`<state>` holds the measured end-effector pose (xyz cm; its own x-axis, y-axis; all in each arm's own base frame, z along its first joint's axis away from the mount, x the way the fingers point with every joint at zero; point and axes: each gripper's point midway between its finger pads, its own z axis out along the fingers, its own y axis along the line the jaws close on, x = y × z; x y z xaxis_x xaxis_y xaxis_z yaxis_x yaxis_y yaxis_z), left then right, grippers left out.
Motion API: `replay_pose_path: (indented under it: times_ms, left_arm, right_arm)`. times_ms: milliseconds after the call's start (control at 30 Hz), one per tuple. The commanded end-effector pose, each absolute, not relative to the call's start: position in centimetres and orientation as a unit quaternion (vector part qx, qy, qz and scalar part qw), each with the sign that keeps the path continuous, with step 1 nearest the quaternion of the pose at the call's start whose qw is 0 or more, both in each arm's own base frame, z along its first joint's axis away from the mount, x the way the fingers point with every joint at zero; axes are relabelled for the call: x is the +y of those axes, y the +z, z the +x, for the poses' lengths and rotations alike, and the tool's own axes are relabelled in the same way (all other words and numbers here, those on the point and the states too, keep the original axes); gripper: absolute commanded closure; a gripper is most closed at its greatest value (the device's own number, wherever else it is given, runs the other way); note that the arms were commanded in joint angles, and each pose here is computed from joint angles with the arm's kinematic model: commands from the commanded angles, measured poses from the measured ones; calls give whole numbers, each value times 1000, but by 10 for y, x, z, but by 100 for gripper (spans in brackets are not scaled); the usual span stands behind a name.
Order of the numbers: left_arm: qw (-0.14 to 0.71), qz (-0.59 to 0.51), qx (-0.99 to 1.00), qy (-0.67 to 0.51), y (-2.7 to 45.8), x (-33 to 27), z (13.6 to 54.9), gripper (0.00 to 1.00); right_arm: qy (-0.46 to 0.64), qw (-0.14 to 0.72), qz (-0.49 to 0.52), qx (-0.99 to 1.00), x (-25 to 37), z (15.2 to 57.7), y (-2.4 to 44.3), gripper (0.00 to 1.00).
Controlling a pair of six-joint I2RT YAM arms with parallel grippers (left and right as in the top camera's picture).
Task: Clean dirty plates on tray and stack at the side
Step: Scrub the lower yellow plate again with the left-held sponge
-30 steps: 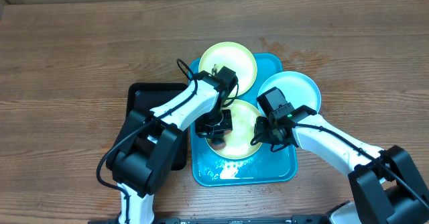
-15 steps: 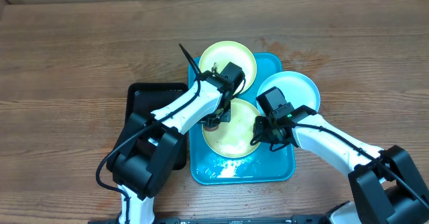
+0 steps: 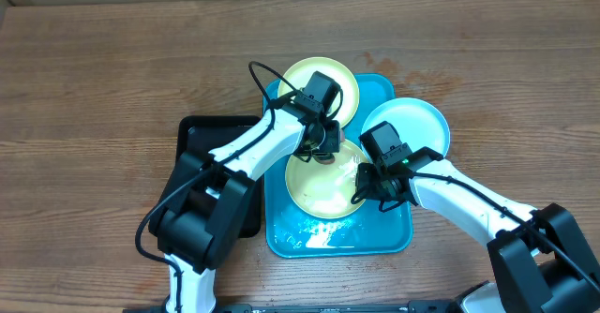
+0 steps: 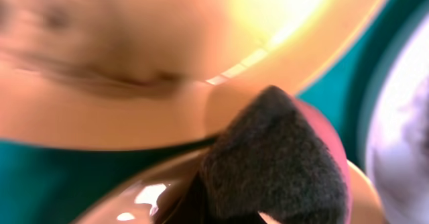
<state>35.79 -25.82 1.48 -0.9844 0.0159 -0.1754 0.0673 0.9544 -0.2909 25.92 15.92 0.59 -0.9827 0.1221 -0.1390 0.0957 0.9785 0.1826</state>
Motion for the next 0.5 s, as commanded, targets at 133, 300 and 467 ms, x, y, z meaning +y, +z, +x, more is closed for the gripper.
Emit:
replay_pose_path:
  times_ms: [133, 300, 467]
  left_arm:
    - [-80, 17, 955, -284, -2, -310, 302, 96]
    - [-128, 27, 947, -294, 1, -320, 275, 96]
    - [-81, -24, 976, -202, -14, -278, 302, 96]
  right_arm:
    - [45, 60, 40, 996, 142, 248, -8, 96]
    - [45, 60, 40, 996, 142, 248, -8, 96]
    - [44, 59, 40, 996, 142, 248, -8, 96]
